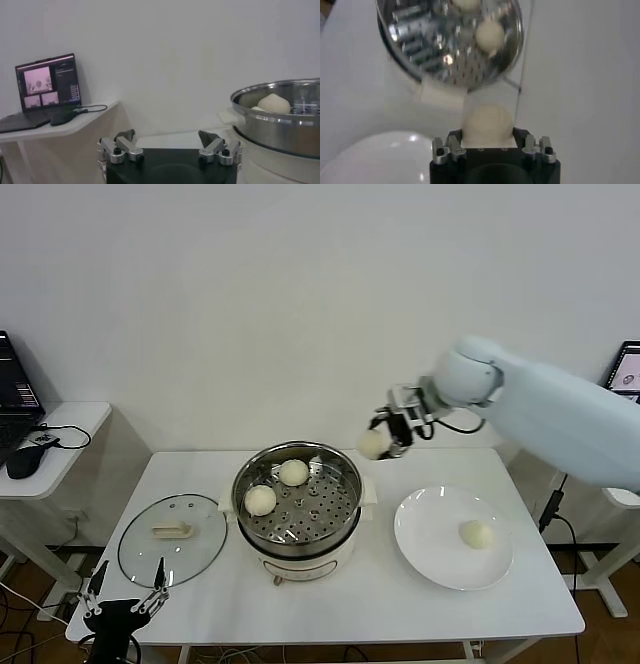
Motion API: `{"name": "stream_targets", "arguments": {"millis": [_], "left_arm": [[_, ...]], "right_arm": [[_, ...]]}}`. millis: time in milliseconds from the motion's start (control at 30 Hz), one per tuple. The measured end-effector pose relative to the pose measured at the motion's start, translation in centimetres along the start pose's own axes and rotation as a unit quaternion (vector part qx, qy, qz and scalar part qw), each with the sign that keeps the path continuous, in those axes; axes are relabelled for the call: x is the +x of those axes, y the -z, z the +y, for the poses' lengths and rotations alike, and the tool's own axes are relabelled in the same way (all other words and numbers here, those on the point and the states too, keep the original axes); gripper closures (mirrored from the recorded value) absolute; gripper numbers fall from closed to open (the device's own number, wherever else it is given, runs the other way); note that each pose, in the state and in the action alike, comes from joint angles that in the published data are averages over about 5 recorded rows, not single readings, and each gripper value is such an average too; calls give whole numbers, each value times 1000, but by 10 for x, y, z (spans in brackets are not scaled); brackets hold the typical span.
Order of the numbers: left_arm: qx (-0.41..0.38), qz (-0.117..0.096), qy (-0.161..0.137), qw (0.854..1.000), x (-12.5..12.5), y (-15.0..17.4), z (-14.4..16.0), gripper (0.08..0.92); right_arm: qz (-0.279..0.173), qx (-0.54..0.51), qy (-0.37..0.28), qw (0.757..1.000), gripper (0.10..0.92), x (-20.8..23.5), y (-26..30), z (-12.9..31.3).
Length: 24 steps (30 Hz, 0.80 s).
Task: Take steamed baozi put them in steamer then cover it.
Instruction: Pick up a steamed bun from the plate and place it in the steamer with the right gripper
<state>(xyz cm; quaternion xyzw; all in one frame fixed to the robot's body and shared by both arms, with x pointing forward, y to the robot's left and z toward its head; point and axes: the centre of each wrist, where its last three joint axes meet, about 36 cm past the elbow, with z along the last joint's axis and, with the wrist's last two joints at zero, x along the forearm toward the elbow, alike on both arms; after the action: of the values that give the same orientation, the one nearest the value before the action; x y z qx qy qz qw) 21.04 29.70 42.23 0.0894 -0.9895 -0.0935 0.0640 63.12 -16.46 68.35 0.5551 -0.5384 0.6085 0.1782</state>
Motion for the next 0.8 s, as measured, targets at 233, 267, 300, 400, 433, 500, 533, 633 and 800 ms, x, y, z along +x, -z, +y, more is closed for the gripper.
{"name": "stream_targets", "arguments": {"millis": [233, 267, 300, 400, 433, 500, 533, 633, 800], "left_arm": [[0, -1, 5, 1000, 0, 1, 2, 177], [1, -1, 6, 1000, 0, 1, 2, 177], [1, -1, 6, 1000, 0, 1, 2, 177], [1, -2, 7, 1000, 0, 1, 3, 177], [2, -2, 8, 1000, -1, 1, 3, 177], [2, -2, 9, 1000, -1, 1, 4, 177], [2, -2, 9, 1000, -2, 1, 4, 177], [3, -2, 10, 1000, -2, 1, 4, 177], [4, -1, 12, 1000, -3, -1, 5, 177]], "right_arm": [[-24, 94, 40, 994, 384, -44, 46, -3], [-27, 108, 46, 993, 382, -51, 53, -2], [-30, 122, 52, 991, 380, -57, 59, -1], [-35, 160, 68, 984, 378, -73, 75, 2], [-36, 172, 72, 982, 378, -77, 79, 2], [-35, 196, 80, 977, 378, -84, 87, 2], [-35, 207, 84, 974, 378, -87, 90, 3], [-36, 236, 95, 966, 378, -96, 100, 3], [-40, 273, 111, 955, 378, -110, 114, 5]]}}
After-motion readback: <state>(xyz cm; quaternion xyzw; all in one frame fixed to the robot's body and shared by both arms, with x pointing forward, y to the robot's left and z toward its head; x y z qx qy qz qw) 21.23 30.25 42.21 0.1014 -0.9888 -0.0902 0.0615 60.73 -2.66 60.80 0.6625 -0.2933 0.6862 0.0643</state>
